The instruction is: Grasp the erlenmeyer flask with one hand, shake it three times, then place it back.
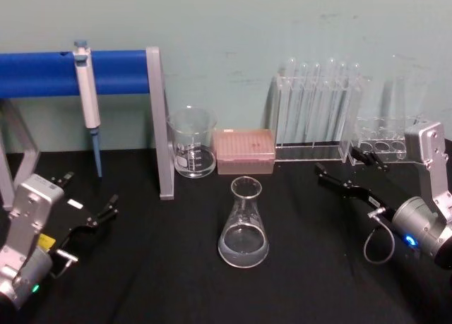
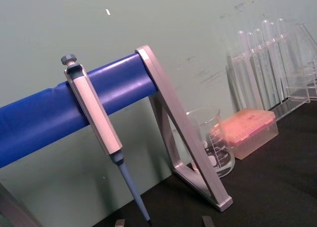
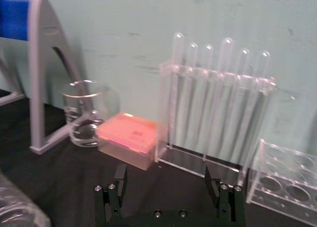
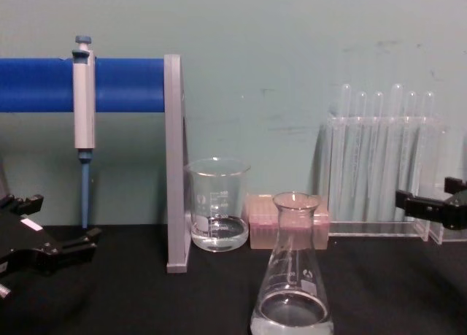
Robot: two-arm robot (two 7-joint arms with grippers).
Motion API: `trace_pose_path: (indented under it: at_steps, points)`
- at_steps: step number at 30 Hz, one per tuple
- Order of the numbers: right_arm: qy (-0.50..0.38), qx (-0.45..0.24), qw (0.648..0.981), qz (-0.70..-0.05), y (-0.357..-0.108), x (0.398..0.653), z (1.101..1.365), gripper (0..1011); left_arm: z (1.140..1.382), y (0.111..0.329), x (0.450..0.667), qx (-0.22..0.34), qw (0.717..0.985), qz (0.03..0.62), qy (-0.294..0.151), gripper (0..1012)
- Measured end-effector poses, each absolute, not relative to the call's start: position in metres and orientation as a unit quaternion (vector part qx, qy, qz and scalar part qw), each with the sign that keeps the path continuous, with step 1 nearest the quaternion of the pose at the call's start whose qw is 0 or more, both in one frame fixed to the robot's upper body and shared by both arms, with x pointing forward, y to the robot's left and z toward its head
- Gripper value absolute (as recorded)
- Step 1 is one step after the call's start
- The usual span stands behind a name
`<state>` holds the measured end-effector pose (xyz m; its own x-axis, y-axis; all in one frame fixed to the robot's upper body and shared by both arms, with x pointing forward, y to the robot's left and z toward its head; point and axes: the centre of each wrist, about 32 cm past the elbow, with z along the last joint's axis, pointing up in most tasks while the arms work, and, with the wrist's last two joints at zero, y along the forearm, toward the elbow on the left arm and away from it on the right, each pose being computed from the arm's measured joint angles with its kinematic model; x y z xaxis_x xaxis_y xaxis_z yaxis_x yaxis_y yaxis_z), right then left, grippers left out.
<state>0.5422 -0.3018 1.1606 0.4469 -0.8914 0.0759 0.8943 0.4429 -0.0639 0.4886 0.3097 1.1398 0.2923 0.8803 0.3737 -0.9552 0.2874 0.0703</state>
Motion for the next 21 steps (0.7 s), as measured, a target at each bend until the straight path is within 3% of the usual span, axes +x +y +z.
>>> trace_pose_path:
  at_steps: [21]
  points:
    - [0.007, -0.059, 0.836, -0.546, -0.2954, 0.5486, 1.1517, 1000, 1.1398, 0.3097, 0.4886, 0.141, 0.791, 0.580, -0.132, 1001]
